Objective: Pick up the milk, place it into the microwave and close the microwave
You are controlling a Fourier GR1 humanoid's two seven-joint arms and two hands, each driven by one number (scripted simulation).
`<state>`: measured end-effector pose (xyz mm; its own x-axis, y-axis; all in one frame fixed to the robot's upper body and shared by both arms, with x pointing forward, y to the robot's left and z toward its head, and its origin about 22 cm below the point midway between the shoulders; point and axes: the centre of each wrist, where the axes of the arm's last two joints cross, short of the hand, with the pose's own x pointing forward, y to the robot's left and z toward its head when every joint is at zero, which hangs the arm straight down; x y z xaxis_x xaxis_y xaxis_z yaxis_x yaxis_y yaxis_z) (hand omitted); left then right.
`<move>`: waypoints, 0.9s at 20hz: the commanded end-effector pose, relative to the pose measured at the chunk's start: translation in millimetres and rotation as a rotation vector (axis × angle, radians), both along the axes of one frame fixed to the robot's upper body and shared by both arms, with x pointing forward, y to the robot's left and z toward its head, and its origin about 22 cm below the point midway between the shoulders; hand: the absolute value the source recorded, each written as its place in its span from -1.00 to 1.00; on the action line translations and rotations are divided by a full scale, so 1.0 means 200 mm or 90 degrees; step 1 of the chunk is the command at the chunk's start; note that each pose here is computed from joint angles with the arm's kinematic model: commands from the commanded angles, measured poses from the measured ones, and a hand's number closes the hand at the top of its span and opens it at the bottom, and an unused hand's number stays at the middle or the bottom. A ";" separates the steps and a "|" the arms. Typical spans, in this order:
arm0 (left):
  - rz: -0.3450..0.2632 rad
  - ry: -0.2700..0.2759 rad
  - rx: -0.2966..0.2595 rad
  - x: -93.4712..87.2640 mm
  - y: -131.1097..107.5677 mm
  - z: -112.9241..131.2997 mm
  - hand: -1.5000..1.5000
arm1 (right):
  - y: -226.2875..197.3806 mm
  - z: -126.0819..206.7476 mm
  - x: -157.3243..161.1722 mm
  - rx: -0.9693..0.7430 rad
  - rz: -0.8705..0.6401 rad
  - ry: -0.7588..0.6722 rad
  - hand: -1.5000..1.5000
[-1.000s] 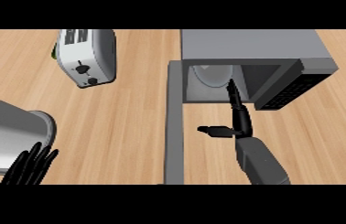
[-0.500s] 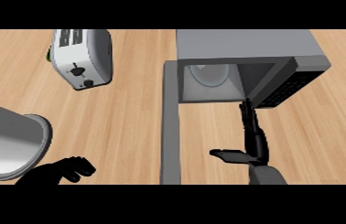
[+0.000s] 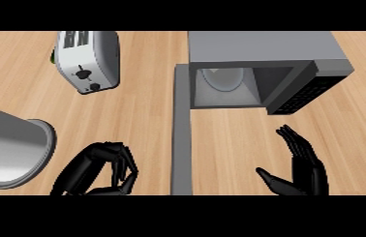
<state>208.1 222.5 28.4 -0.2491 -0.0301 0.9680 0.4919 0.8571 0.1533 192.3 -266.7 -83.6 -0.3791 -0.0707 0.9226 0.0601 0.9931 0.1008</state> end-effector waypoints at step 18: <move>-0.115 0.001 0.179 0.33 -0.89 -0.21 1.00 | -0.27 0.46 -0.11 -0.031 0.015 -0.077 -1.00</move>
<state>268.8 67.7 3.7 -0.3155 -0.1796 0.9318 0.6257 0.6988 0.3466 162.7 -327.1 -6.6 -0.4611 -0.0138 0.8872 0.0590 0.9972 0.0461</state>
